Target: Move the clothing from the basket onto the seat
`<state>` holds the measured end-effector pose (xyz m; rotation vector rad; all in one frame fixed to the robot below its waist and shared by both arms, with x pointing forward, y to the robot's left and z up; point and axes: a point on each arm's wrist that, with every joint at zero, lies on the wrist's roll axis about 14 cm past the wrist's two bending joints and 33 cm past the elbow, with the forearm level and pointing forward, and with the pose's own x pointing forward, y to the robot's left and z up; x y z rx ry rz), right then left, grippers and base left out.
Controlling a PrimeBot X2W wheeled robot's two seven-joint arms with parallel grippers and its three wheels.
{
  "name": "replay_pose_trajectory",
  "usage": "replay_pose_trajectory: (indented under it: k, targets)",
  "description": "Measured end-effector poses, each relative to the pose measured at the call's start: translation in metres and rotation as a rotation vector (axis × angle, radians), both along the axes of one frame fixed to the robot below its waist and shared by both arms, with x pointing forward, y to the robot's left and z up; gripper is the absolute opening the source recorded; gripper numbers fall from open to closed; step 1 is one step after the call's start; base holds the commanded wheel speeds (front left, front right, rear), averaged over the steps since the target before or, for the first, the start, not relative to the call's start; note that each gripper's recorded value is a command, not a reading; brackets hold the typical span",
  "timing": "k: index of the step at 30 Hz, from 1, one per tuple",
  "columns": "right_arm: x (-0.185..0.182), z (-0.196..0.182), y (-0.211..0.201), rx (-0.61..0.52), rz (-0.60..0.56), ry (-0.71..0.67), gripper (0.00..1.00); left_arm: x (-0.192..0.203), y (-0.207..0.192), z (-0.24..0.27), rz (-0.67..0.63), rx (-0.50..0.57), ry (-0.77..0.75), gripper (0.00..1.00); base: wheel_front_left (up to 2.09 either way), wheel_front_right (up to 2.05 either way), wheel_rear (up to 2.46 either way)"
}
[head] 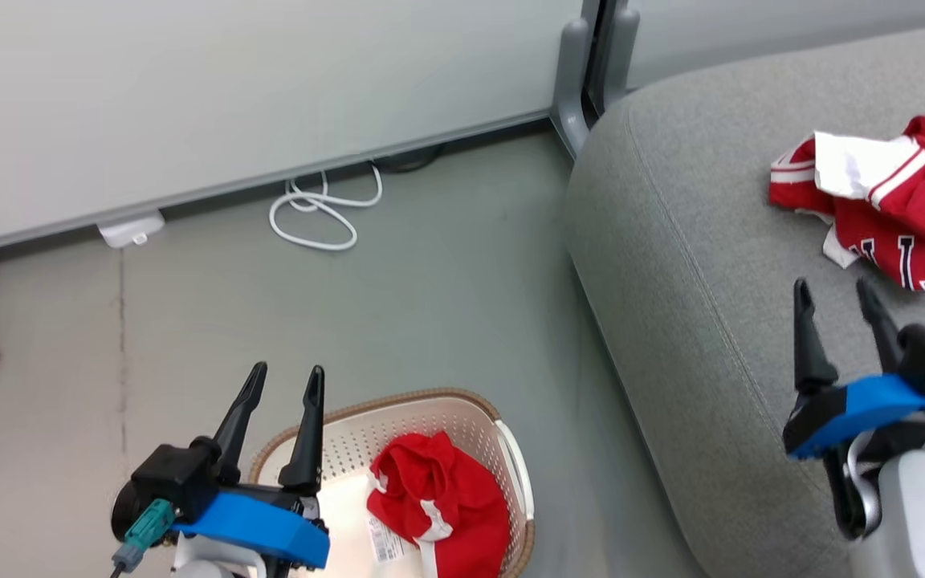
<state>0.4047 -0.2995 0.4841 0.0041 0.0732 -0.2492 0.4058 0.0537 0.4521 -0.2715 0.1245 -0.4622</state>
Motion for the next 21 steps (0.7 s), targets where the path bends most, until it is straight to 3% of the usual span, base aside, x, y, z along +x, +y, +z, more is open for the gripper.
replay_pose_trajectory:
  k: [8, 21]
  targets:
    - [-0.031, 0.011, 0.035, -0.005, 0.074, -0.027, 1.00, -0.017, 0.034, 0.006, 0.109, 0.005, -0.004, 1.00, 0.00, 0.00, 0.00]
    - [-0.033, 0.012, 0.105, 0.017, 0.276, -0.026, 1.00, -0.045, 0.099, 0.002, 0.305, 0.025, 0.015, 1.00, 0.00, 0.00, 0.00]
